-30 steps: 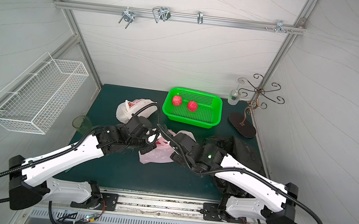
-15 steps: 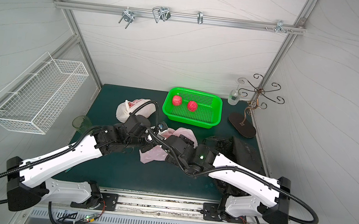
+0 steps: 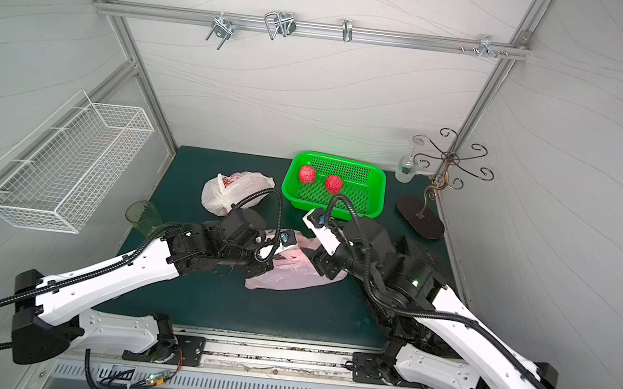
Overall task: Untie the knot of a plastic bag & take out the apple
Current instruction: Untie the plastic bag at the center of the board.
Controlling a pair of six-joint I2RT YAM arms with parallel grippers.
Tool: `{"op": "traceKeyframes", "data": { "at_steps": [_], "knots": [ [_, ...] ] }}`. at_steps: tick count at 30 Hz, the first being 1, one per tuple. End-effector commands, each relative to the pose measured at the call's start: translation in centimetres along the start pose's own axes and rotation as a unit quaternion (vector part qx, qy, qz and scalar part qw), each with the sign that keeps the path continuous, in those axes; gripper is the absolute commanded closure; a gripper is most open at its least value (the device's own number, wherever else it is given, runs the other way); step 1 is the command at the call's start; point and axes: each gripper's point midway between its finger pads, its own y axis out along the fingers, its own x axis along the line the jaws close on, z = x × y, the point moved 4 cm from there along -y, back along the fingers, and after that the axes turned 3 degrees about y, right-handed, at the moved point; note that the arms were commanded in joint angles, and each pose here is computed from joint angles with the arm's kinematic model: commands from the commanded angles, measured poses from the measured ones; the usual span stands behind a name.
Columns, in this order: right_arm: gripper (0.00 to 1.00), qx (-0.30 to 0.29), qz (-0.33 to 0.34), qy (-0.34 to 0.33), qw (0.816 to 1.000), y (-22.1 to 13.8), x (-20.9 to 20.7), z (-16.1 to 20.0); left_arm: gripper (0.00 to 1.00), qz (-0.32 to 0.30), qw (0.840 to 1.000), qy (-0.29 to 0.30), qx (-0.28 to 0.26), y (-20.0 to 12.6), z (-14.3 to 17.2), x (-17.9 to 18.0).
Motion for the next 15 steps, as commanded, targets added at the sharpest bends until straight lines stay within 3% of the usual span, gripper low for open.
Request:
{"op": "traceKeyframes", "data": {
  "at_steps": [1, 9, 15],
  "knots": [
    [0.34, 0.053, -0.054, -0.026, 0.997, 1.4, 1.5, 2.5, 1.0, 0.011, 1.0, 0.017, -0.021, -0.7, -0.5, -0.3],
    [0.4, 0.089, -0.025, -0.032, 0.995, 4.4, 1.0, 3.2, 1.0, 0.022, 0.999, 0.016, -0.026, -1.1, -0.5, -0.7],
    [0.42, 0.128, 0.007, -0.074, 0.989, 5.1, 1.4, 4.8, 1.0, 0.021, 0.999, 0.016, -0.025, -1.2, -0.4, -0.6]
  ]
}}
